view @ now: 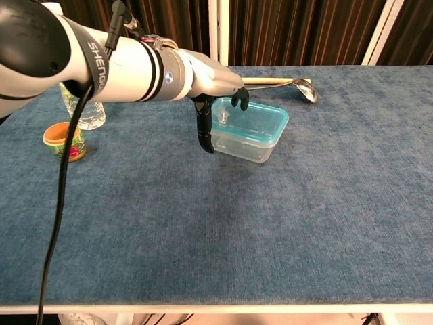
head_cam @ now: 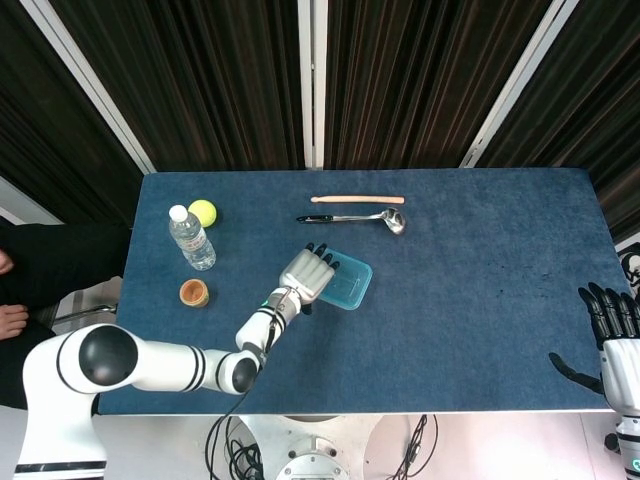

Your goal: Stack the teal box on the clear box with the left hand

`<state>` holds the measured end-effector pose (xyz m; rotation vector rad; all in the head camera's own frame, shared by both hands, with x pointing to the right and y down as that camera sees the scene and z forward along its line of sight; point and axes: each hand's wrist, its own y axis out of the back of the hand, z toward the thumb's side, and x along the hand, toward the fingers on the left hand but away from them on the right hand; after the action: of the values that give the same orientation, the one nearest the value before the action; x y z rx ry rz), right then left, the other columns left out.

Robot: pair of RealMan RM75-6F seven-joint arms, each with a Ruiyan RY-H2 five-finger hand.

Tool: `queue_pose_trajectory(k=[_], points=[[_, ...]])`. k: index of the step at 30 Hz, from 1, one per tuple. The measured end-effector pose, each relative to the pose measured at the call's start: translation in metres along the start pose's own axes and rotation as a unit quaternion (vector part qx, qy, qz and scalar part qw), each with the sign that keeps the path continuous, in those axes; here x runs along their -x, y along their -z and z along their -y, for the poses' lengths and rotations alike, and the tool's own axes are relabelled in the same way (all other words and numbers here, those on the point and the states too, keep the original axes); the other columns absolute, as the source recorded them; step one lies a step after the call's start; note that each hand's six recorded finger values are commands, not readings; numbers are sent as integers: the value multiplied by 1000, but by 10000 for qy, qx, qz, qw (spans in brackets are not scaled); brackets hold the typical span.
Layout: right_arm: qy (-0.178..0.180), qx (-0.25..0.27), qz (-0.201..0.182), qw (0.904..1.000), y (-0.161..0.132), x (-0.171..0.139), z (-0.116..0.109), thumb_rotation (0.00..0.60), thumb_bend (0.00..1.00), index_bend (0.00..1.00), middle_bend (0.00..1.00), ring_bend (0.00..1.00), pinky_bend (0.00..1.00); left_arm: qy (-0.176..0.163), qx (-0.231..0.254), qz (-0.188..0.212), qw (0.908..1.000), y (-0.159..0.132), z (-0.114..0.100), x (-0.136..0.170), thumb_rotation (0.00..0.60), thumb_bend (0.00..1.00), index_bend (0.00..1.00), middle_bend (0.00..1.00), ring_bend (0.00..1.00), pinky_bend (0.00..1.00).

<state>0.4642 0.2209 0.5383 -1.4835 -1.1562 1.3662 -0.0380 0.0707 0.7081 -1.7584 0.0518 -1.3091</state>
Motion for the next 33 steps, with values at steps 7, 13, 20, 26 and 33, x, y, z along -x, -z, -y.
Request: queue_pose_trajectory(k=[7,13,20,26,33], points=[[18,8,-9,10000,-1,0,-1,600,89,0,50,0,0,96,30,-20,9999,-1,7,-1,509,32,171,152,25,149],[53,3,-36,10000,-2,-1,-3,600,89,0,50,0,0,45,64,19,10000,-2,6,2,509,28,172,153,26,149],[70,-2,-58,10000,-4,-1,-4,600,89,0,49,0,0,-247,160,218,9993,-3,-3,27,511,27,172,153,26,149],[39,10,-83,10000,-5,1,-1,600,89,0,49,0,0,-351,92,348,9987,-5,9,51,520,28,177,153,25,148],[48,-7,-89,9999,-6,1,-2,600,89,0,50,0,0,-178,21,388,9991,-13,31,54,530,27,178,153,25,149]])
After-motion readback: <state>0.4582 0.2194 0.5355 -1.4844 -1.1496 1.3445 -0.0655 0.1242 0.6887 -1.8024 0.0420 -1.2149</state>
